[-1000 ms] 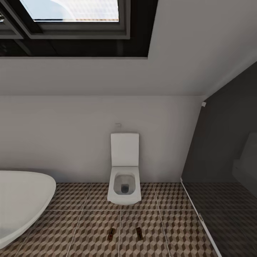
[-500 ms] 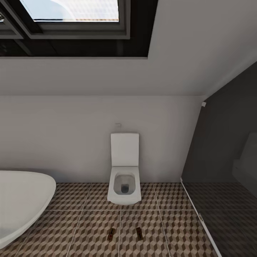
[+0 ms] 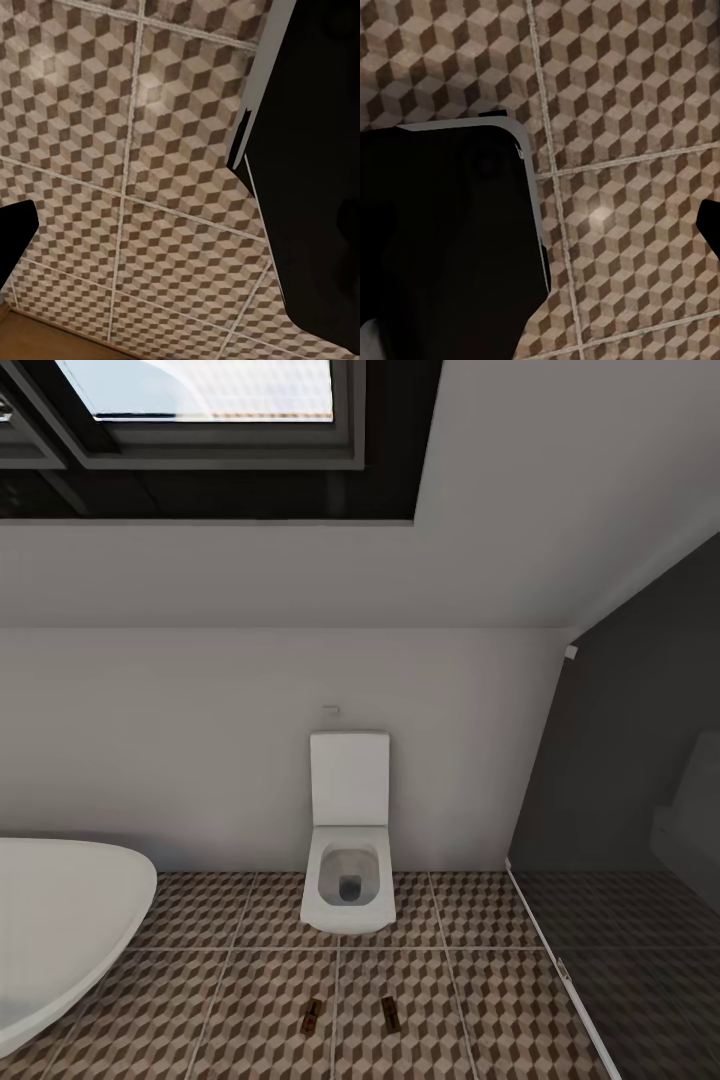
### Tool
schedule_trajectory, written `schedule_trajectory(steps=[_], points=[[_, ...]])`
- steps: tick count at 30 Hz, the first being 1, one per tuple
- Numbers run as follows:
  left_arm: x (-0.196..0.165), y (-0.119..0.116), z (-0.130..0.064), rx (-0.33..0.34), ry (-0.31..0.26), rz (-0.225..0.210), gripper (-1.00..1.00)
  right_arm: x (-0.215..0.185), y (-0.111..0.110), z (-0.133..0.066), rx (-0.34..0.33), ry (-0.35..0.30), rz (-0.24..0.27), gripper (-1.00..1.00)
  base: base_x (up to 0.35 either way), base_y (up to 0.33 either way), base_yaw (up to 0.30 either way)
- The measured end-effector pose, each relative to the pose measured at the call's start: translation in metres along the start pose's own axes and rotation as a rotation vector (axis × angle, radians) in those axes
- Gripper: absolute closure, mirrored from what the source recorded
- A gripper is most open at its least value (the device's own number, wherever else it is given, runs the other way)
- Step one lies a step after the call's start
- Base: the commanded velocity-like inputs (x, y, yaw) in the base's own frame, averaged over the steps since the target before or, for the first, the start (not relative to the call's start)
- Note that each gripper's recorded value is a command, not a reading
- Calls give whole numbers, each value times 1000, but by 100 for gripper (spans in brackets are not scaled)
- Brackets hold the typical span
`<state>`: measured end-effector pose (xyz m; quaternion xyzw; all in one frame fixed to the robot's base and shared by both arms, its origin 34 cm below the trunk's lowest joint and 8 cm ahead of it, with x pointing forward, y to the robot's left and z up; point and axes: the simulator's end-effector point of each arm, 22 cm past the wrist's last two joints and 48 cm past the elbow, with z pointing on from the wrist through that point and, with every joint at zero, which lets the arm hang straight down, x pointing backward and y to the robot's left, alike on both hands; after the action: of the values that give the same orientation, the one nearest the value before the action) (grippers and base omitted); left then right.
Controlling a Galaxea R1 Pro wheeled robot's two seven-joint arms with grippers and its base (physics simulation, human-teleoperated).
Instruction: Take the four mousetraps from the cabinet in the bathroom and place them on the bathroom floor. Make sure all four end up on the same floor surface, and ensure that at least two of them are either under or directly next to the same bathroom sink.
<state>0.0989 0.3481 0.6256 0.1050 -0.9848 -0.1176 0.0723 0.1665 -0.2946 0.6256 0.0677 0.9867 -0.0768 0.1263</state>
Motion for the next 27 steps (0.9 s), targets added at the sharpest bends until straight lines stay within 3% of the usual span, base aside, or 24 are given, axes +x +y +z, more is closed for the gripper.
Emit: schedule_trajectory(steps=[27], points=[[0, 0, 0, 0, 0, 0, -100, 0, 0, 0, 0, 0, 0, -100, 0, 0, 0]])
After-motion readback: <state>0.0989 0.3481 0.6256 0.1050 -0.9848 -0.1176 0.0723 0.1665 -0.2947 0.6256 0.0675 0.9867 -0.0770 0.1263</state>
